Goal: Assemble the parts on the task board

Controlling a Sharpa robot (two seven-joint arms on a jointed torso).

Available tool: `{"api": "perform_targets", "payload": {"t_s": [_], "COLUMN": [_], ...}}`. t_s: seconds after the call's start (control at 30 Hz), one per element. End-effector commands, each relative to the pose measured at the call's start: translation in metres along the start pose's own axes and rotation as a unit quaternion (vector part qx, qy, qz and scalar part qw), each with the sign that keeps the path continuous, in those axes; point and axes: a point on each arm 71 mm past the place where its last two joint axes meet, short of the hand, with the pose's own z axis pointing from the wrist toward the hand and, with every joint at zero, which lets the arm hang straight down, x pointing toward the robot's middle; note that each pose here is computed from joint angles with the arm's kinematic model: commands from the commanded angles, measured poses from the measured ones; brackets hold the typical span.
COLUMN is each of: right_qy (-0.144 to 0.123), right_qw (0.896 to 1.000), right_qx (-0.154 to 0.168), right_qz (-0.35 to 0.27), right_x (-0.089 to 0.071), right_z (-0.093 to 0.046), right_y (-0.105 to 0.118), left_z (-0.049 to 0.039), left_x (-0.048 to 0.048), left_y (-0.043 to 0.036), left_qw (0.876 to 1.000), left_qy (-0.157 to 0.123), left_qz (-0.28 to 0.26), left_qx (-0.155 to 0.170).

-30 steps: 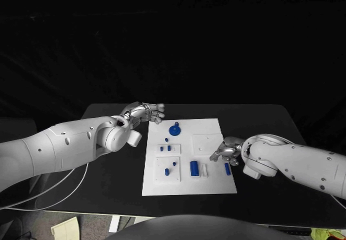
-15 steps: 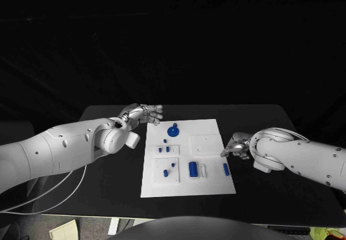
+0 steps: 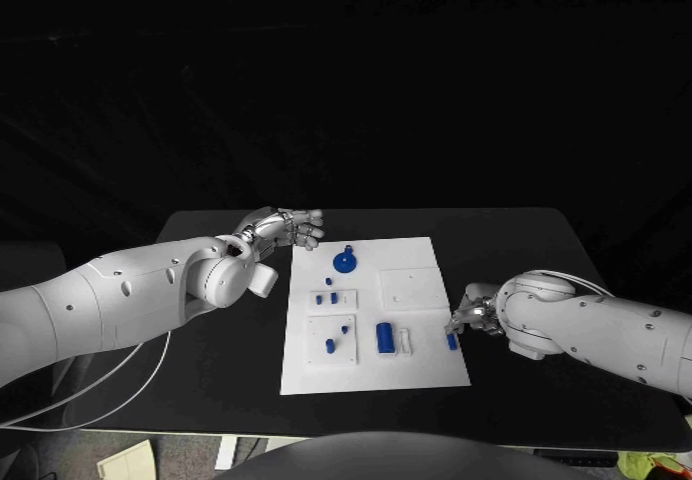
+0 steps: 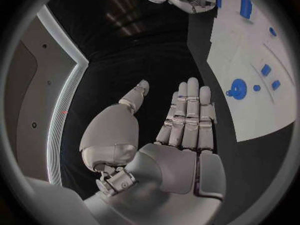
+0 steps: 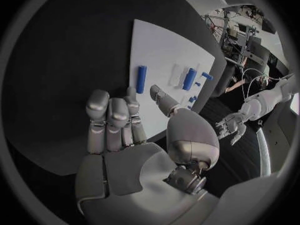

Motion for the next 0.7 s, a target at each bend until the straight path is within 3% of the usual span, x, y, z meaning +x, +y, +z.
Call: {"api": "perform_targets", "payload": {"t_s": [0.03,0.3,0.7], "right_qy": [0.014,0.016,-0.003], "right_qw": [1.000,1.000,0.998], "right_qx": [0.007,0.003,0.003], "right_qz": [-0.023,-0.026,-0.069], "right_x": [0.006,0.013,0.020], "right_z": [0.001,0.004,0.008], "right_y": [0.000,0.004,0.011], "left_z": [0.0004,0.0006,-0.0003], "left_x": [0.0015,0.0019,0.0013], "left_y": [-0.0013,-0.0013,-0.0012], "left_qw": [1.000,1.000,1.000], "left_qy": [0.007,0.008,0.009], "left_qz": [-0.005,-0.005,-0.006], "left_qx": [0.003,0.004,0.002]}}
